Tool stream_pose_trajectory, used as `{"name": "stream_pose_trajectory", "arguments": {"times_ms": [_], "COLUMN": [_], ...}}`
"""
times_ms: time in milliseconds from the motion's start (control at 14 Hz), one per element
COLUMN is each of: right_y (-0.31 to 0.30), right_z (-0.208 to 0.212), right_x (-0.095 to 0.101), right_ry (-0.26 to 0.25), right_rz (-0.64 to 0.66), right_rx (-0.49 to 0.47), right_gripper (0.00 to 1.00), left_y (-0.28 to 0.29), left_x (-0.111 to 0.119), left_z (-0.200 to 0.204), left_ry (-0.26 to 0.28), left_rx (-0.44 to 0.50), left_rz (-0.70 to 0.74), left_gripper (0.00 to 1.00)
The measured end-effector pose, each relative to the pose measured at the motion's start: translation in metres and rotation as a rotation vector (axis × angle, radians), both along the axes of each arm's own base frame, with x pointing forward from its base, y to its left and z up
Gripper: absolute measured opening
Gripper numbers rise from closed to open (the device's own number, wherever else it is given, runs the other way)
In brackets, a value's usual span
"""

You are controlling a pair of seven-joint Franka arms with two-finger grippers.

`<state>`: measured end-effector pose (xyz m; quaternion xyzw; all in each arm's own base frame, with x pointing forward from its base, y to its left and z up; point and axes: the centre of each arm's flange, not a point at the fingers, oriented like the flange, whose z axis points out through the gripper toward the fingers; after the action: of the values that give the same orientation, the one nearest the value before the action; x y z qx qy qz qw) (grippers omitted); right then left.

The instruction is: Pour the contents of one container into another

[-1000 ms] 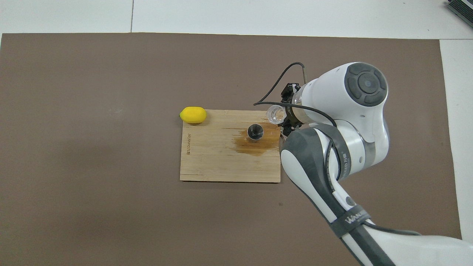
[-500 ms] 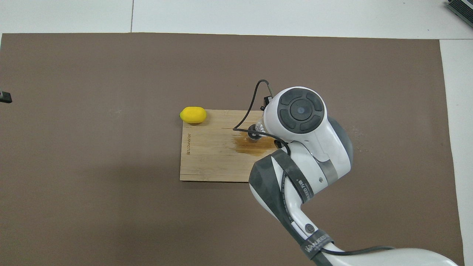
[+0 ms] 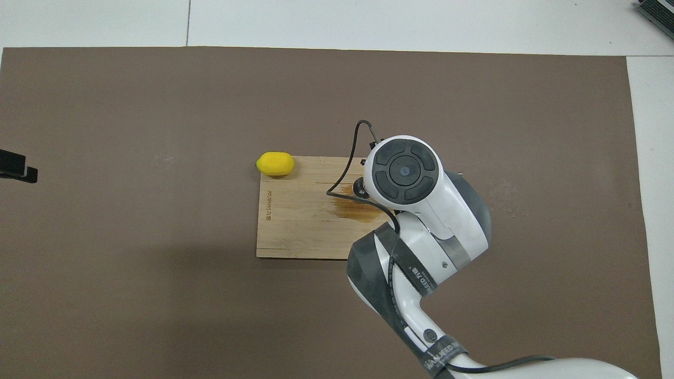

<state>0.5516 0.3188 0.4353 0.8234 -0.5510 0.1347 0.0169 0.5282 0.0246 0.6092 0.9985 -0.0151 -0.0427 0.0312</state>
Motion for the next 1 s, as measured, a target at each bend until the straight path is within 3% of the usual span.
{"name": "stream_pose_trajectory", "arguments": {"times_ms": [286, 571, 1000], "right_y": [0.006, 0.012, 0.013], "right_z": [0.001, 0.001, 0.003], "right_x": [-0.003, -0.006, -0.006], "right_ry": [-0.025, -0.052, -0.06], "right_rz": [0.037, 0.074, 0.088], "right_rx": [-0.04, -0.085, -0.096], "right_gripper": [0.51, 0.51, 0.51], "left_y": [-0.05, -0.033, -0.029], "left_x": [-0.002, 0.0, -0.003], "left_z": [0.004, 0.01, 0.015], "left_ry": [-0.035, -0.059, -0.044], "left_rx": [0.018, 0.024, 0.042], "left_rz": [0.035, 0.06, 0.005], "left_gripper": [1.0, 1.0, 1.0]}}
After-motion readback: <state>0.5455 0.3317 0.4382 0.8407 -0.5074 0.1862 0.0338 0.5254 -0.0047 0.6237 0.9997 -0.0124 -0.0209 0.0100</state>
